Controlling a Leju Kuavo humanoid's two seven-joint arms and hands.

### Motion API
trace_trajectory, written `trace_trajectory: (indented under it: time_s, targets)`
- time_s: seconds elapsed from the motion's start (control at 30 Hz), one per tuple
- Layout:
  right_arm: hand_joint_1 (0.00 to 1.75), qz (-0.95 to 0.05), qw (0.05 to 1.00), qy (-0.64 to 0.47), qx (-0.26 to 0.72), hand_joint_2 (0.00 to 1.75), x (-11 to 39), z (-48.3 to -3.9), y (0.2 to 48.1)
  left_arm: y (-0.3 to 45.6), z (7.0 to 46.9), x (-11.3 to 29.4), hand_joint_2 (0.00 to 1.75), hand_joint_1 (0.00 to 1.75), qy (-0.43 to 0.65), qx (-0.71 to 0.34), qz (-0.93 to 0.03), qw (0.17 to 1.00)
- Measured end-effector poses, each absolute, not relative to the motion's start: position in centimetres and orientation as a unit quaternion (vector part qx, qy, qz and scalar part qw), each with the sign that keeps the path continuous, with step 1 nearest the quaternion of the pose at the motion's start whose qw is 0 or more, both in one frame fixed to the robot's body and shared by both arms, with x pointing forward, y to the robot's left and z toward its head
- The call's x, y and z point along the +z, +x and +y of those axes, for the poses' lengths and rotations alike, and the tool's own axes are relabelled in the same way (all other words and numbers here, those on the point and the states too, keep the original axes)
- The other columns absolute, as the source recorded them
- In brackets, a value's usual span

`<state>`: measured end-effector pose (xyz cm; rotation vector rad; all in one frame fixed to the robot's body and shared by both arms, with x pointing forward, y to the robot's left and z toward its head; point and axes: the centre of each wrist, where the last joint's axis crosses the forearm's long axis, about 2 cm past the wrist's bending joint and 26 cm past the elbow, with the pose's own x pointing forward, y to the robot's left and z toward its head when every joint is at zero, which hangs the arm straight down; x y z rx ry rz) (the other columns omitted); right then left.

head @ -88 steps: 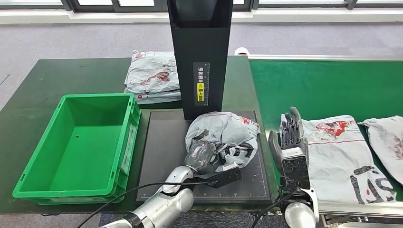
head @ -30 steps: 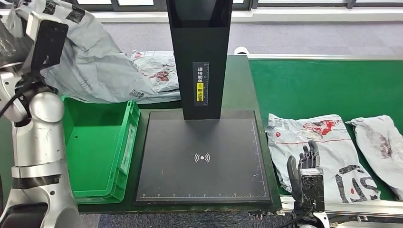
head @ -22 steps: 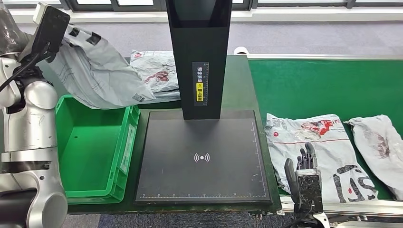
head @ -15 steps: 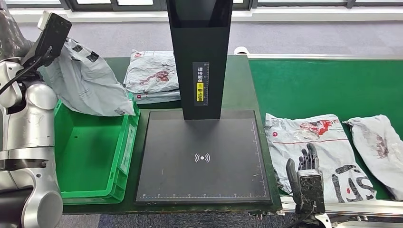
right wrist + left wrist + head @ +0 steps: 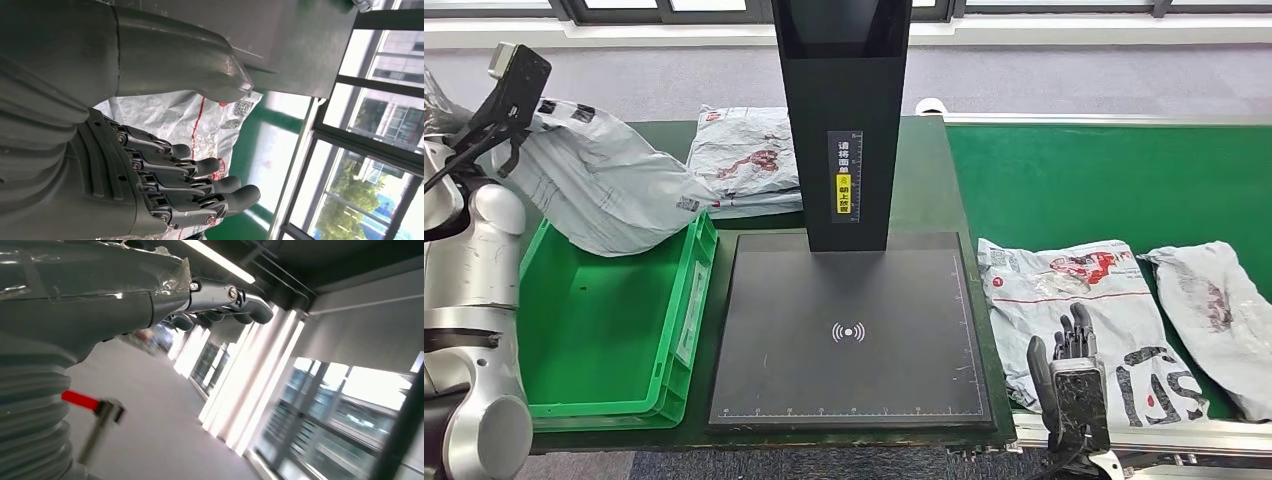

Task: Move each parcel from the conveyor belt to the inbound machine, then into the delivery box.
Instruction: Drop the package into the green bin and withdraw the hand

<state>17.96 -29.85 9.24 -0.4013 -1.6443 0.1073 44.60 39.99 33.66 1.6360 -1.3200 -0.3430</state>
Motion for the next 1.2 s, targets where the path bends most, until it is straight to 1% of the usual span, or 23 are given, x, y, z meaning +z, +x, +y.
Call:
trace_trajectory:
  time_s: [0.03, 0.13, 0.23, 0.3, 0.4, 0.5, 0.63, 0.8, 0.97, 1.1, 1.2]
  targets:
    - [0.00, -0.726, 0.663, -0.178, 0.049, 1.75, 9.3, -29.9, 18.0, 44.6, 40.5, 33.4, 0.00, 0.00, 0.689, -0.149, -0.514, 0.488]
    - [0.00, -0.724, 0.664, -0.181, 0.052, 1.75, 9.5, -29.9, 18.0, 44.5, 41.7, 32.6, 0.00, 0.00, 0.709, -0.191, -0.433, 0.523]
    - [0.00, -0.725, 0.662, -0.183, 0.055, 1.75, 9.8, -30.1, 17.9, 44.6, 42.4, 31.7, 0.00, 0.00, 0.682, -0.260, -0.380, 0.568]
    - [0.00, -0.726, 0.661, -0.182, 0.059, 1.75, 9.9, -30.3, 17.7, 44.5, 42.7, 30.7, 0.00, 0.00, 0.659, -0.318, -0.352, 0.583]
    - [0.00, -0.727, 0.659, -0.181, 0.063, 1.75, 9.8, -30.6, 17.3, 43.9, 43.2, 28.6, 0.00, 0.00, 0.635, -0.386, -0.334, 0.580]
    - [0.00, -0.728, 0.657, -0.182, 0.064, 1.75, 9.8, -30.9, 17.1, 42.9, 43.6, 26.4, 0.00, 0.00, 0.613, -0.440, -0.338, 0.563]
    - [0.00, -0.730, 0.655, -0.186, 0.061, 1.75, 10.0, -31.2, 16.9, 41.8, 43.3, 25.0, 0.00, 0.00, 0.569, -0.506, -0.379, 0.526]
    - [0.00, -0.732, 0.653, -0.186, 0.056, 1.75, 10.2, -31.7, 16.7, 39.8, 42.4, 24.6, 0.00, 0.00, 0.436, -0.583, -0.504, 0.465]
    - [0.00, -0.735, 0.650, -0.188, 0.048, 1.75, 10.3, -32.3, 16.7, 38.0, 42.4, 25.8, 0.00, 0.00, 0.364, -0.601, -0.570, 0.425]
    - [0.00, -0.740, 0.645, -0.186, 0.044, 1.75, 10.6, -32.6, 17.1, 35.9, 42.6, 27.0, 0.00, 0.00, 0.265, -0.599, -0.662, 0.366]
    - [0.00, -0.742, 0.642, -0.188, 0.043, 1.75, 10.7, -32.9, 17.4, 34.9, 42.3, 27.9, 0.00, 0.00, 0.238, -0.592, -0.696, 0.328]
